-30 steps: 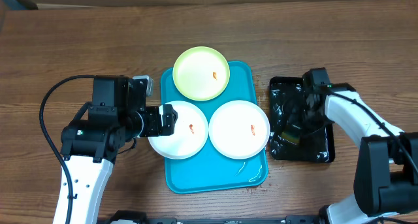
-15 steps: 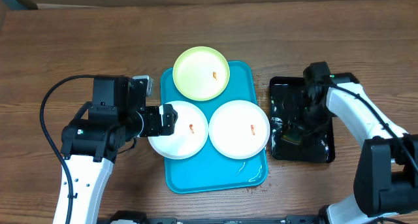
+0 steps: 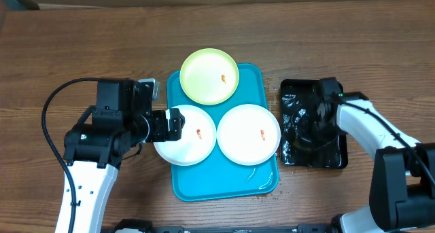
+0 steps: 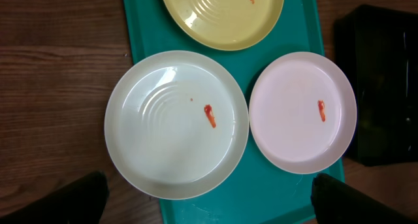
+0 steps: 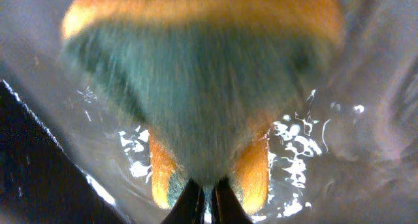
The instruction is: Clean dirty plates on tray and stack at the side
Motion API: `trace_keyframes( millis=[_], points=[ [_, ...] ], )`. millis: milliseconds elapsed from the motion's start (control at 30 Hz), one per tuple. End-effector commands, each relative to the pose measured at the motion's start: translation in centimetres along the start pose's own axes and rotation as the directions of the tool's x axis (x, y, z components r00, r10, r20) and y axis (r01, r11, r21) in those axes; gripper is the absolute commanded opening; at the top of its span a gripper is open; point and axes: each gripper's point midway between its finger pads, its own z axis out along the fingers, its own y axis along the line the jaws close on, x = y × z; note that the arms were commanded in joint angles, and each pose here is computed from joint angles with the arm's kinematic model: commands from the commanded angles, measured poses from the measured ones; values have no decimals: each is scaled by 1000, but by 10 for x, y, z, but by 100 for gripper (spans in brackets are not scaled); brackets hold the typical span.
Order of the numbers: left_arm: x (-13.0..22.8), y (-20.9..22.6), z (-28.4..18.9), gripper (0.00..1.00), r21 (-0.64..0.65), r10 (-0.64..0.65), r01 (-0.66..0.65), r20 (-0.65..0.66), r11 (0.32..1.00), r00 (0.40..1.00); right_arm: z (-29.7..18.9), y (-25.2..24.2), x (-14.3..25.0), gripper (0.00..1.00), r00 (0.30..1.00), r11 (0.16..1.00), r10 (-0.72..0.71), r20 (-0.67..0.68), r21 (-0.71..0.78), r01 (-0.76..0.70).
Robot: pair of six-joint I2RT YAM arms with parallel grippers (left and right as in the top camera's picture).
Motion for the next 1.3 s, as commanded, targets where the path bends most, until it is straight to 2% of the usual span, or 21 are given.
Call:
trace_keyframes(
  millis=[0, 67, 133, 233, 400, 467, 600, 633, 867, 933, 967, 1033, 1100, 1267],
  points=[
    [-4, -4, -3, 100, 11, 28, -28, 10, 1000, 1000, -29, 5, -19, 15, 996, 997, -62, 65, 39, 60],
    [-4, -4, -3, 100, 11, 28, -28, 10, 1000, 1000, -44, 3, -25, 35, 994, 996, -64, 91, 71, 58],
    [-4, -4, -3, 100, 11, 28, -28, 10, 1000, 1000, -49, 3, -29, 47, 992, 995, -65, 105, 78, 57],
    [-4, -4, -3, 100, 11, 28, -28, 10, 1000, 1000, -46, 6, -36, 53, 989, 996, -66, 132, 68, 57],
    [-4, -4, -3, 100, 12, 19, -19, 10, 1000, 1000, -28, 5, -43, 49, 984, 999, 7, 177, 44, -15],
    [-4, -4, -3, 100, 13, 4, -4, 10, 1000, 1000, -15, 2, -42, 37, 984, 998, 40, 175, 40, -47],
    [-4, -4, -3, 100, 13, -47, 47, 9, 999, 999, -3, -2, -43, 6, 981, 997, 52, 185, 45, -61],
    [-4, -4, -3, 100, 13, -49, 49, 9, 999, 999, -3, -1, -44, 4, 981, 997, 51, 189, 43, -60],
    [-4, -4, -3, 100, 12, -48, 48, 9, 999, 999, -50, 13, -54, 4, 975, 997, -72, 208, 52, 62],
    [-4, -4, -3, 100, 12, -48, 47, 9, 999, 999, -67, 15, -52, 15, 974, 996, -87, 209, 54, 77],
    [-4, -4, -3, 100, 12, -48, 47, 9, 999, 999, -74, 15, -48, 26, 977, 996, -85, 197, 55, 76],
    [-4, -4, -3, 100, 12, -48, 47, 9, 999, 999, -74, 10, -39, 33, 984, 996, -70, 165, 68, 60],
    [-4, -4, -3, 100, 12, -47, 47, 10, 999, 999, -67, 7, -32, 38, 989, 996, -62, 133, 75, 52],
    [-4, -4, -3, 100, 12, -47, 46, 10, 999, 999, -43, 3, -23, 39, 994, 998, -36, 101, 56, 31]
  ],
)
